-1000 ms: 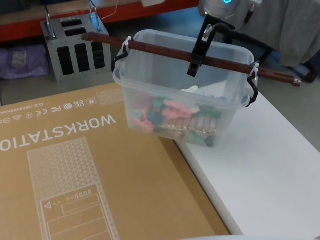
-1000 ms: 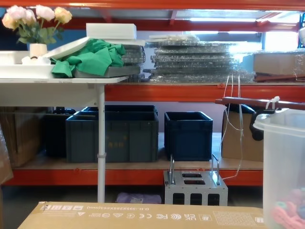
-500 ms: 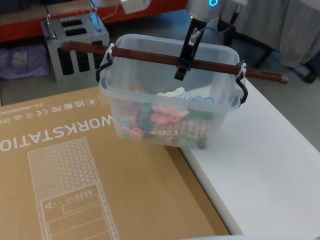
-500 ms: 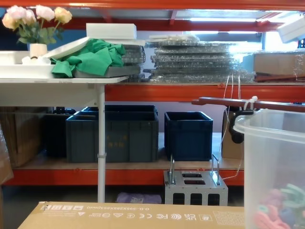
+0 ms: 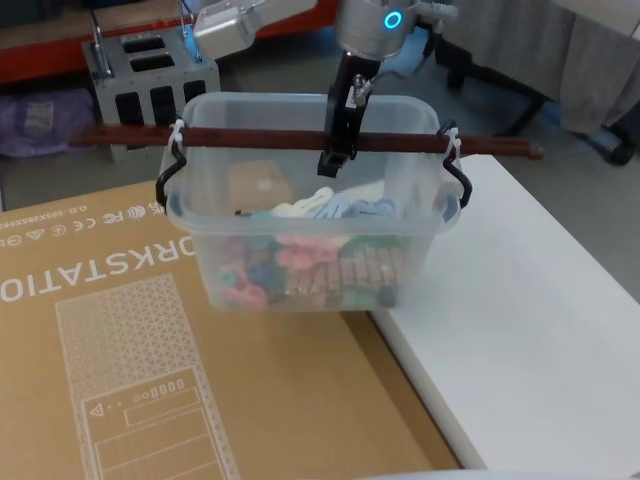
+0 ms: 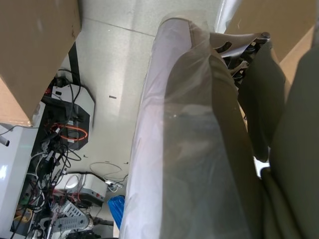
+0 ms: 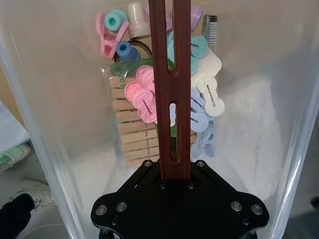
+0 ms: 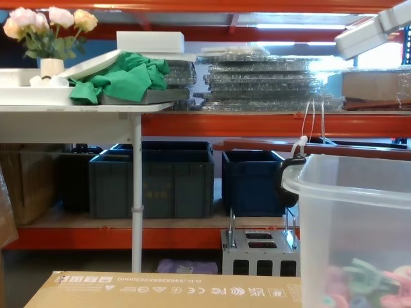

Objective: Use one hand to grasp the basket and place it at the designated location.

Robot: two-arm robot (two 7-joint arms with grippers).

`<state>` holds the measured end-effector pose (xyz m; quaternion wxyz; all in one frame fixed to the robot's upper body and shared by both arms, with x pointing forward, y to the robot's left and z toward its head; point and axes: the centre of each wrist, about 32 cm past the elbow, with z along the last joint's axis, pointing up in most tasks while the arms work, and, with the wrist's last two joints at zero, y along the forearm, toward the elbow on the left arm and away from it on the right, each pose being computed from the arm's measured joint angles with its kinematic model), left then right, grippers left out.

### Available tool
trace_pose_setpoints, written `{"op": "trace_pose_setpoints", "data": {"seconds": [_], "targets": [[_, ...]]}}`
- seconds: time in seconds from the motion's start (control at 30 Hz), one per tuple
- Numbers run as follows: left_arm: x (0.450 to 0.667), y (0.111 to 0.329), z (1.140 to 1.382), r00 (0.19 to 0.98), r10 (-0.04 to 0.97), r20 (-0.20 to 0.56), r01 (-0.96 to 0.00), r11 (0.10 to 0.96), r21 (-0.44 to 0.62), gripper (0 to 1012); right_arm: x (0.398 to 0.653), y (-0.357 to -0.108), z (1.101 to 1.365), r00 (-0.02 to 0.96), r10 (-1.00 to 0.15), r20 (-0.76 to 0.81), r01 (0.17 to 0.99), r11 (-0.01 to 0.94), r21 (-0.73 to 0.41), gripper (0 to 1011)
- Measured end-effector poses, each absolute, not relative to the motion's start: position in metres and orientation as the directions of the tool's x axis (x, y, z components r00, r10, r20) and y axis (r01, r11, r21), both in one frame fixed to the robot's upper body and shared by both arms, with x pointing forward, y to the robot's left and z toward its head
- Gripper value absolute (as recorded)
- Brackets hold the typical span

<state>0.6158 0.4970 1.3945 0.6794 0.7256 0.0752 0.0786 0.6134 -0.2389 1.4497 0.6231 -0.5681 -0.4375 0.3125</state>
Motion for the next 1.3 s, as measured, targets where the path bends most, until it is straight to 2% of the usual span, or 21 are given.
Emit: {"op": "trace_pose_setpoints", "data": {"seconds": [0.13, 0.23, 0.37, 1.3], "targets": [[0.616, 0.497, 1.394, 0.976, 0.216, 0.012, 0.002, -0.065, 0.998, 0, 0.61, -0.231, 1.449, 0.375, 0.908, 0.187, 0.103, 0.16, -0.982, 0], [0.616, 0.497, 1.394, 0.977, 0.215, 0.012, 0.002, -0.065, 0.998, 0, 0.602, -0.211, 1.446, 0.282, 0.942, 0.183, 0.09, 0.163, -0.982, 0], [0.616, 0.497, 1.394, 0.976, 0.216, 0.012, 0.002, -0.065, 0.998, 0, 0.598, -0.202, 1.442, 0.234, 0.956, 0.178, 0.082, 0.163, -0.983, 0], [0.616, 0.497, 1.394, 0.976, 0.216, 0.012, 0.002, -0.065, 0.998, 0, 0.587, -0.176, 1.434, 0.131, 0.978, 0.164, 0.086, 0.154, -0.984, 0]]}}
